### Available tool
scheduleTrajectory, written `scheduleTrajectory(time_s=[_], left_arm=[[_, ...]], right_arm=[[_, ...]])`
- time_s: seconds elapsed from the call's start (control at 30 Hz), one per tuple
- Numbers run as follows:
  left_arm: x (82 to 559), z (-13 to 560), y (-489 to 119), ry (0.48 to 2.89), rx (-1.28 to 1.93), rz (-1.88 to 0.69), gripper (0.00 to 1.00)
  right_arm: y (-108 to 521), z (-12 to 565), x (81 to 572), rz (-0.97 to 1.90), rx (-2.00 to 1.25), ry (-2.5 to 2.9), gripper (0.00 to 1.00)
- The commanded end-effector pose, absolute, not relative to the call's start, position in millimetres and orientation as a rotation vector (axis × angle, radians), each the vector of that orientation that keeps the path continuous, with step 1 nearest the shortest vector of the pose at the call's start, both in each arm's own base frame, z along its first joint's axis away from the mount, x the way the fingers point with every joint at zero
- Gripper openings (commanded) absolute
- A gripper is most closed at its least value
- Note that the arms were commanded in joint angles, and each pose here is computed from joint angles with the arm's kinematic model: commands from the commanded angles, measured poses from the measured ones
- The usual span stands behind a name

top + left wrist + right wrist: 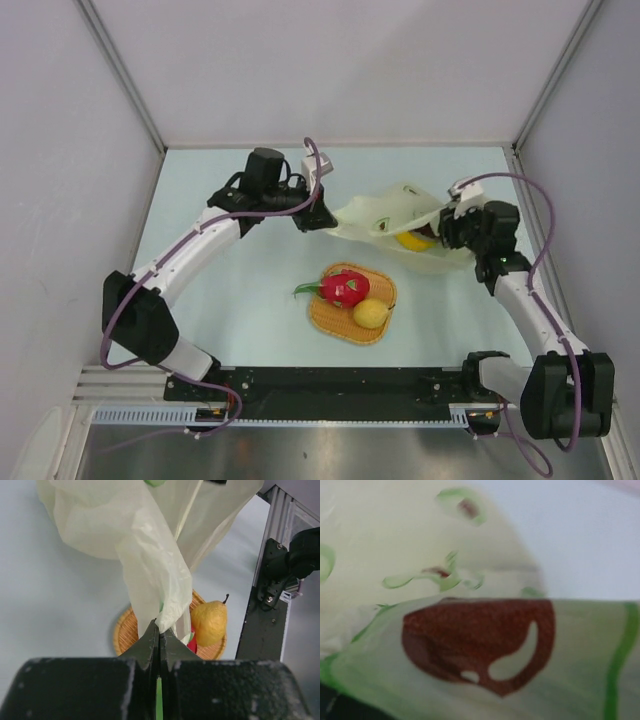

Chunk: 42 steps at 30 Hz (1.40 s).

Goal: Take the fake fruits out of the plastic bag

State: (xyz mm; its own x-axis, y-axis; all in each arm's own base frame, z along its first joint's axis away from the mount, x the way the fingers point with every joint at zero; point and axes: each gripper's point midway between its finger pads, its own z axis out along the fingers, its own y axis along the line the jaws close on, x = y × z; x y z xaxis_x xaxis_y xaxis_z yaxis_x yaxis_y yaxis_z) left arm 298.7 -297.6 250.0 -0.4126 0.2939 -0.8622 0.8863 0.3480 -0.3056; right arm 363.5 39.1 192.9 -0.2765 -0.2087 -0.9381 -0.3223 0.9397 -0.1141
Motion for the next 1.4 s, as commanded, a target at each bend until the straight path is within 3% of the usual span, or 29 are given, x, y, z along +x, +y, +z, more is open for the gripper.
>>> scheduleTrajectory(time_s=[0.0,0.3,0.4,0.57,0.8,1.0,1.07,1.2,1.37], left_arm=[[290,272,-301,1.826,1.007,-1.101,0.0],[306,298,-321,1.77,0.959,-1.131,0.0],[309,296,-325,1.789,0.941,-1.127,0.02],[312,284,-324,1.831,0.928,-1.093,0.01],[308,270,-319,1.836,0.986,-1.052,0.0],[315,272,-327,1.819,0.998,-1.052,0.0],[312,276,-333,1.815,0.995,-1.078,0.0],[308,284,-343,1.789,0.998,-1.164,0.0],[304,321,-364,1.717,0.986,-1.361,0.0]], right_arm=[[87,149,326,0.316,-0.57,1.98,0.45],[93,122,329,0.21,-0.647,2.002,0.54],[99,100,310,0.197,-0.704,2.069,0.62],[108,80,254,0.225,-0.855,2.147,0.66],[70,132,317,0.034,-0.575,2.026,0.76],[-1,208,374,-0.161,-0.224,1.838,0.75],[9,215,371,-0.1,-0.256,1.853,0.75],[92,176,323,0.197,-0.653,1.961,0.73],[119,177,307,0.219,-0.789,1.928,0.75]])
